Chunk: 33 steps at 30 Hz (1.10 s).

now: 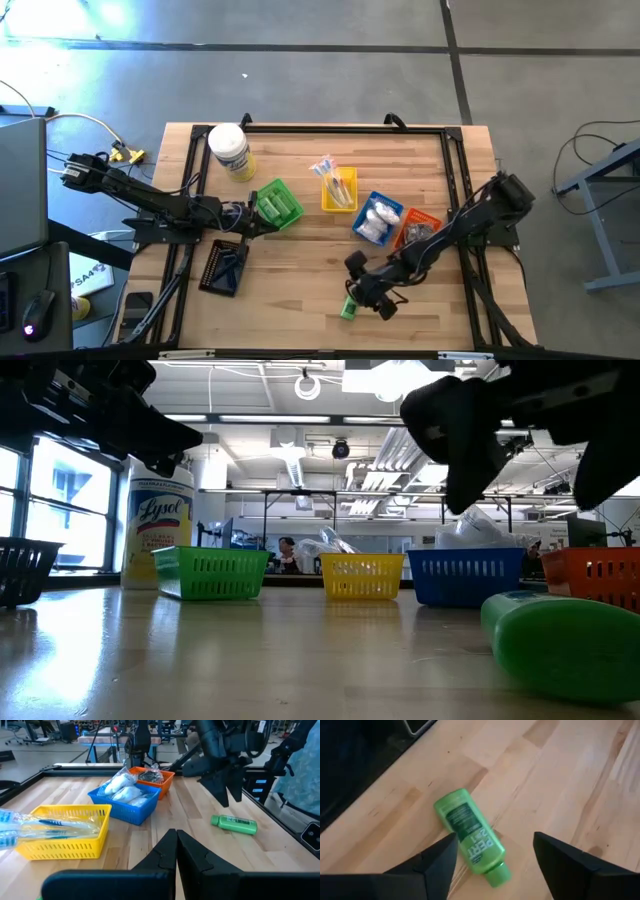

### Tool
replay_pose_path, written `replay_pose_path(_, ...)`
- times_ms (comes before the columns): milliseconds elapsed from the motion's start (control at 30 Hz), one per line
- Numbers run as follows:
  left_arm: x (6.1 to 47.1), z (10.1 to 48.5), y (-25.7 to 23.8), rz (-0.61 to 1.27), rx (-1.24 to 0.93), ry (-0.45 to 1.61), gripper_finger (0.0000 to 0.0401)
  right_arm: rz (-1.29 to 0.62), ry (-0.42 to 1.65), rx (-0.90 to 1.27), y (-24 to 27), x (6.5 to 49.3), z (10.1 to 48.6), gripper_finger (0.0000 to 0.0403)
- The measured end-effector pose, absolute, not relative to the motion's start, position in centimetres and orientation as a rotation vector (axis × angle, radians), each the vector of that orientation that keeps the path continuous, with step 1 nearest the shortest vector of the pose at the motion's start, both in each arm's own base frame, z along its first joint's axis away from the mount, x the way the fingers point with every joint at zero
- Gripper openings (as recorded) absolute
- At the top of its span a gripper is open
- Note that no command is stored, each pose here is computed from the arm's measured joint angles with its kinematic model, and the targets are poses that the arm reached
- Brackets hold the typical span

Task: Pick & Place Travel size toiletries
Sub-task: Put the shampoo into the green bin

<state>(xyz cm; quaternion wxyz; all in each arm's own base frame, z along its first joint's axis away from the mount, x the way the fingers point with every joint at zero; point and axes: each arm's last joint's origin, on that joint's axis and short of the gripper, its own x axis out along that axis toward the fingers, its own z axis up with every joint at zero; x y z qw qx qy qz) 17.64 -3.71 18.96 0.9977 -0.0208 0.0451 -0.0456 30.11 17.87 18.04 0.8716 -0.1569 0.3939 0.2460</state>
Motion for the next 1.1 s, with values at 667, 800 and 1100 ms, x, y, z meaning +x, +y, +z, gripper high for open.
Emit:
replay_pose_path(667, 17.6, 19.0, -3.7, -0.092, -0.043, 0.089, 0.0003, 0.58, 0.88, -0.424, 18.3, 31.0, 14.4, 0.0227)
replay_pose_path(800, 17.6, 19.0, -3.7, -0.092, -0.046, 0.088, 0.0003, 0.606, 0.892, -0.403, 18.1, 31.3, 13.9, 0.0211)
replay_pose_path(1100, 17.6, 19.0, -3.7, -0.095, -0.046, 0.088, 0.0003, 0.601, 0.914, -0.377, 17.4, 32.1, 12.5, 0.0179)
